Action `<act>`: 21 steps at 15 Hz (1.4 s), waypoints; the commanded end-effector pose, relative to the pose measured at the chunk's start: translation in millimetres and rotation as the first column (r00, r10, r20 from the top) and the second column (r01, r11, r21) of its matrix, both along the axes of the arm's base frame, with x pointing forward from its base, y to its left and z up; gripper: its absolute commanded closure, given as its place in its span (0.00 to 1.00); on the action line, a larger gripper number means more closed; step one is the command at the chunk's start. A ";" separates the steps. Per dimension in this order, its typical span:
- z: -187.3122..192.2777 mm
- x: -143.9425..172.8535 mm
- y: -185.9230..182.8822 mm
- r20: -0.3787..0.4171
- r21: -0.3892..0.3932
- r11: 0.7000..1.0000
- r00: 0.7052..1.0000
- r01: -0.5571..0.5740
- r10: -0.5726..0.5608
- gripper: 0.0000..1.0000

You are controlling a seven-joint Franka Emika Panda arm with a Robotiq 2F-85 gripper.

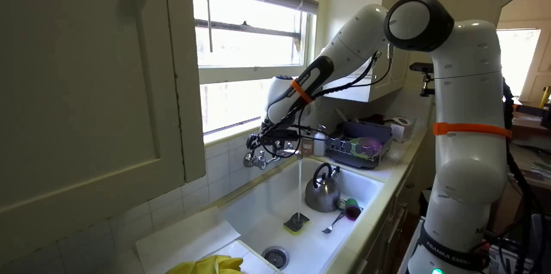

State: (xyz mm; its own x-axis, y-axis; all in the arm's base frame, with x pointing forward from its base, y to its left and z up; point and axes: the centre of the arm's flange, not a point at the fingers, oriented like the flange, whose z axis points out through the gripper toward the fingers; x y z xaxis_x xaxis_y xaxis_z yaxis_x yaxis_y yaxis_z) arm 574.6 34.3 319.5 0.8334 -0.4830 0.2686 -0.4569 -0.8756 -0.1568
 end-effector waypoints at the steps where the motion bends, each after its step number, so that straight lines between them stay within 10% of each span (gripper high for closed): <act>1: -15.8 22.5 0.5 0.047 0.093 0.989 0.992 0.116 -0.121 0.00; 21: -26.7 61.0 30.7 0.136 0.202 0.966 0.973 0.159 -0.189 0.00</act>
State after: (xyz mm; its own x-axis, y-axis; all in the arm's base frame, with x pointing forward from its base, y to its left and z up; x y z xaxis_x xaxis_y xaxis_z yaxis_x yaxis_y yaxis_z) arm 622.1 47.2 276.8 0.7047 -0.6598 0.2610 -0.5665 -0.7447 -0.3529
